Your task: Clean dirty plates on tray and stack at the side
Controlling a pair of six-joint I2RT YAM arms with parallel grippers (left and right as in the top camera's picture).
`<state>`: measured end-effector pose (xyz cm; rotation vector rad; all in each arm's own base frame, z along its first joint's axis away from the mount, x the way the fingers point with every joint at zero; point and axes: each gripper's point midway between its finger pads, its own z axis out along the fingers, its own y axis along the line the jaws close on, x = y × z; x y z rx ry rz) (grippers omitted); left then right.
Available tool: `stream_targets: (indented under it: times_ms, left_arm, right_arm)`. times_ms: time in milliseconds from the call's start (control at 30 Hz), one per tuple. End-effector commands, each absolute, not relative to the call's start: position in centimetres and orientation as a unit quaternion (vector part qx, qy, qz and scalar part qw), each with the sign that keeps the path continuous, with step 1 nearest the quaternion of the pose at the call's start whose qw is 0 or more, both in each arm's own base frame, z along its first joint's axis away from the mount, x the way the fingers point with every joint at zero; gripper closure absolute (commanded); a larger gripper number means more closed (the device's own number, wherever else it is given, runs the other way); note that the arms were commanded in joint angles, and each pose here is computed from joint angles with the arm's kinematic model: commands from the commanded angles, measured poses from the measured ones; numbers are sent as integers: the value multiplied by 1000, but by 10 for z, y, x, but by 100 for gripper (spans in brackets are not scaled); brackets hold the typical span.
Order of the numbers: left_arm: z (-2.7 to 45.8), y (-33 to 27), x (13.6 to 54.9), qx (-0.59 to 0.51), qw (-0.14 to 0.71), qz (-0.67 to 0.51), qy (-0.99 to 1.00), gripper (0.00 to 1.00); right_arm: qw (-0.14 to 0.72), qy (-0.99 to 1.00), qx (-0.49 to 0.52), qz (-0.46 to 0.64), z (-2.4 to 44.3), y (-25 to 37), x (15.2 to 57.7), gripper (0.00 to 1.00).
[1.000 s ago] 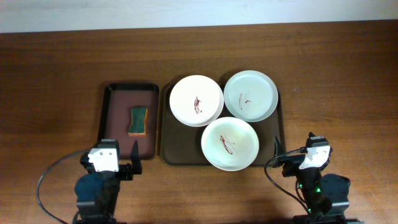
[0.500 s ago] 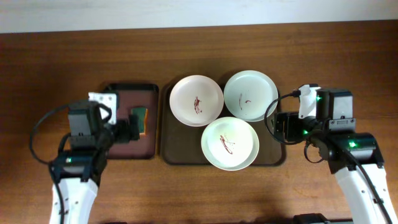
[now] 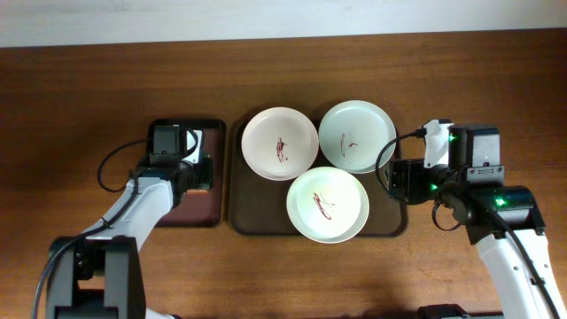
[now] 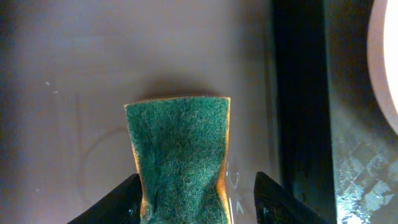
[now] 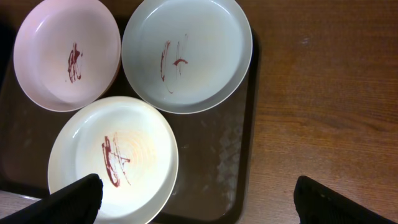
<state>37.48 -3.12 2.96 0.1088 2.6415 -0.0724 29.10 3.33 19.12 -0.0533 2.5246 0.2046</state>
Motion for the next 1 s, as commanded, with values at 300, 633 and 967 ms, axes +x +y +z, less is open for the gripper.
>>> stream_targets:
  times_ms: [300, 633, 967]
  left_arm:
    - [34, -34, 369, 18, 218, -42, 975, 100]
    - [162, -31, 388, -12, 399, -53, 916, 100]
    - [248, -31, 383, -7, 519, -61, 853, 100]
  right_arm:
    - [241, 960, -27, 137, 170, 53, 291, 17]
    - [3, 979, -15, 201, 34, 77, 291, 59]
    - [-10, 982, -26, 188, 10, 97, 294, 96]
